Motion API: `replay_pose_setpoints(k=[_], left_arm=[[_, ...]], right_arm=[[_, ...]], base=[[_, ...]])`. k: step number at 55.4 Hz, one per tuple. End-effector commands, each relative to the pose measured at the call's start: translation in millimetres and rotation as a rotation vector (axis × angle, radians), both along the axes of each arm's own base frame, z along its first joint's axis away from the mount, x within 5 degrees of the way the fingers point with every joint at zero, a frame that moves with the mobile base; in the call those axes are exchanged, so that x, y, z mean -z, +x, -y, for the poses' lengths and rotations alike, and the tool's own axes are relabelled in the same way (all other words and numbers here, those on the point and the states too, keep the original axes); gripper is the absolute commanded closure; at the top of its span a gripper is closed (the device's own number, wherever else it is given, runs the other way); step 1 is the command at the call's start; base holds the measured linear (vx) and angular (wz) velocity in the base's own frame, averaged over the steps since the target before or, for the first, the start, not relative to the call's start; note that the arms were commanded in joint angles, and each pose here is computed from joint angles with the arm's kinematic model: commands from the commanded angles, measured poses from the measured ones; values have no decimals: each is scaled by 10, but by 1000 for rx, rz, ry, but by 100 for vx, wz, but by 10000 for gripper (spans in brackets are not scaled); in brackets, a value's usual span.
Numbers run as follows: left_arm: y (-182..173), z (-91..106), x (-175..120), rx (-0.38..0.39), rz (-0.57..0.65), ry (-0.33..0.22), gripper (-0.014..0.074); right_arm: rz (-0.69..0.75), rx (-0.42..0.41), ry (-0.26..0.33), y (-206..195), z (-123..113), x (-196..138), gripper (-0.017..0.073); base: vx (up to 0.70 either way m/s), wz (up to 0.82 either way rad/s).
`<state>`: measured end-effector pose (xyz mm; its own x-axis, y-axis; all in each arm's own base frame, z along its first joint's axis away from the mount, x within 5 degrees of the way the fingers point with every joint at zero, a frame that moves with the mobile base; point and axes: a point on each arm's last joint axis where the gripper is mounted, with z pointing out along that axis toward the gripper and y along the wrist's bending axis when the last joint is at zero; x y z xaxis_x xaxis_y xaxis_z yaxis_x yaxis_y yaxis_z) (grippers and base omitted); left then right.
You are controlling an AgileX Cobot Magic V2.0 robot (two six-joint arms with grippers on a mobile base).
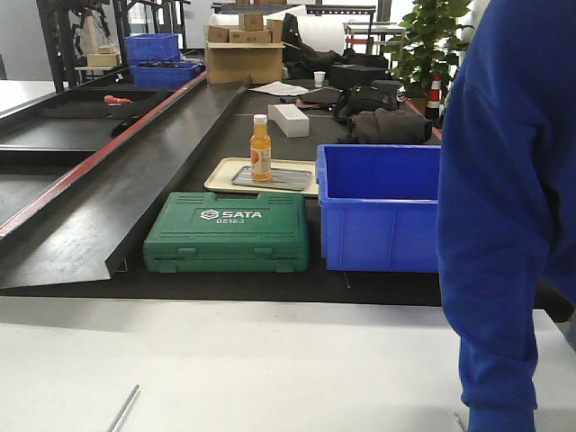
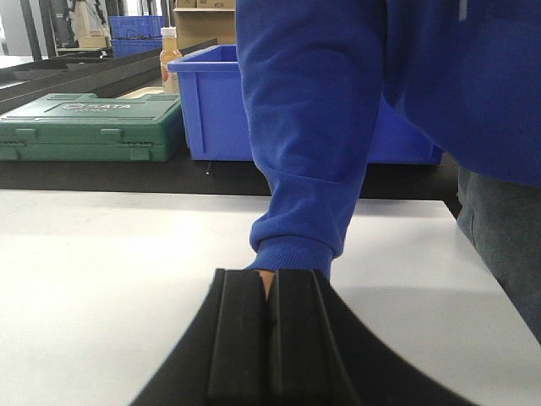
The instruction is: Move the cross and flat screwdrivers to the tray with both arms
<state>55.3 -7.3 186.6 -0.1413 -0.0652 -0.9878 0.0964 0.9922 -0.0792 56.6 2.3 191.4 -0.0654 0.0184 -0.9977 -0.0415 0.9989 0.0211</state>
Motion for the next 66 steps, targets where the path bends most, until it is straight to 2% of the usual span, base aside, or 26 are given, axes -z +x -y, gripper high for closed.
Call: replay_pose_setpoints(k=[1,16,32,41,53,56,60,66], left_arm=[[-4,-13,-157,-15,108,-21,599],[-4,-15,-169,-17,120,-22,599],[-8,-31,-270,-33,217,-31,599],[-9,-33,-280,-35,228,-32,599],[-11,-37,-303,-40,253,-36,599],[-15,-43,-337,-46,287,-44,599],[-30,-56,-414,-57,359,-82,599],[-76,-67,-604,-60,443,-116,588]], right_arm=[[80,3,-8,4,0,-53,567],[80,3,-8,4,0,-53,567],[80,3,-8,4,0,-53,567],[81,3,-8,4,0,-55,567],[186,-1,-3,-3,-3,-150,567],[248,-4,-1,-12,-5,-205,567],[316,-6,3,-27,-7,-276,567],[345,-5,10,-55,-5,-446,567]], base=[[0,0],[0,0],[0,0],[0,0],[0,0],[0,0],[0,0],[0,0]])
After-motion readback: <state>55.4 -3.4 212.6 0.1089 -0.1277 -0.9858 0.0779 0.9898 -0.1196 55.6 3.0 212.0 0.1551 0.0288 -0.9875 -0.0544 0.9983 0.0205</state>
